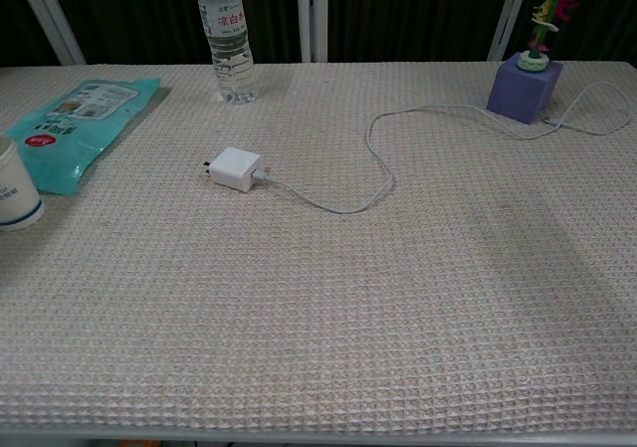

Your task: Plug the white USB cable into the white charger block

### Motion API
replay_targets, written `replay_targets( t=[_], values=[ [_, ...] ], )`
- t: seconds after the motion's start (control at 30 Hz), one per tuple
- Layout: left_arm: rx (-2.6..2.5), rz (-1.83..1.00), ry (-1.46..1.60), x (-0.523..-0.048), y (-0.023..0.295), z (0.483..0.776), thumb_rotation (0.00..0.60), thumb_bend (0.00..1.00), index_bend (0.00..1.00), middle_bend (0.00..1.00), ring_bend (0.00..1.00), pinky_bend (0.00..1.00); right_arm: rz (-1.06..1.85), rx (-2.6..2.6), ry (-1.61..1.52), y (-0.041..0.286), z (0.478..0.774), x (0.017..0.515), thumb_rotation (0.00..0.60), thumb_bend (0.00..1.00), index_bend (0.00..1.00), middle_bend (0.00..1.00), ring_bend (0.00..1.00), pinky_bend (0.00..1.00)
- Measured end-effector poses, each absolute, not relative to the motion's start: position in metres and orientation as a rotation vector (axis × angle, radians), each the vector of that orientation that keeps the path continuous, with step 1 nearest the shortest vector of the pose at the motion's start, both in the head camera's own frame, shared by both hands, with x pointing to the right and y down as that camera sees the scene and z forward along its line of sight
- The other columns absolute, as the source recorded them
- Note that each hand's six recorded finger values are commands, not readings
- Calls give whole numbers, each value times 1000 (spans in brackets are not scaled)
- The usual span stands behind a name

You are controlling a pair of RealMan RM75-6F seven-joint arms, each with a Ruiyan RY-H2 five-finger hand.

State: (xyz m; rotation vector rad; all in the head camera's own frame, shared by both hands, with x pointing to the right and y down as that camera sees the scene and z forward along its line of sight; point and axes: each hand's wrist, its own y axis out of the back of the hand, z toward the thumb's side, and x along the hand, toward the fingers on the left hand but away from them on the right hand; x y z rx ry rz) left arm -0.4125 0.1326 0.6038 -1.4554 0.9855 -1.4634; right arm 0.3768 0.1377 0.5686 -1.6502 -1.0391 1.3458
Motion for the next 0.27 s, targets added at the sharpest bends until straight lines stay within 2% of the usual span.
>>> replay_targets(
  t=[0.27],
  values=[
    [-1398, -1517, 1074, -448, 181, 570, 600, 280, 165, 166, 4, 0, 1353, -1577, -1146, 184, 535, 427, 600, 88, 47, 145, 0, 0]
  ],
)
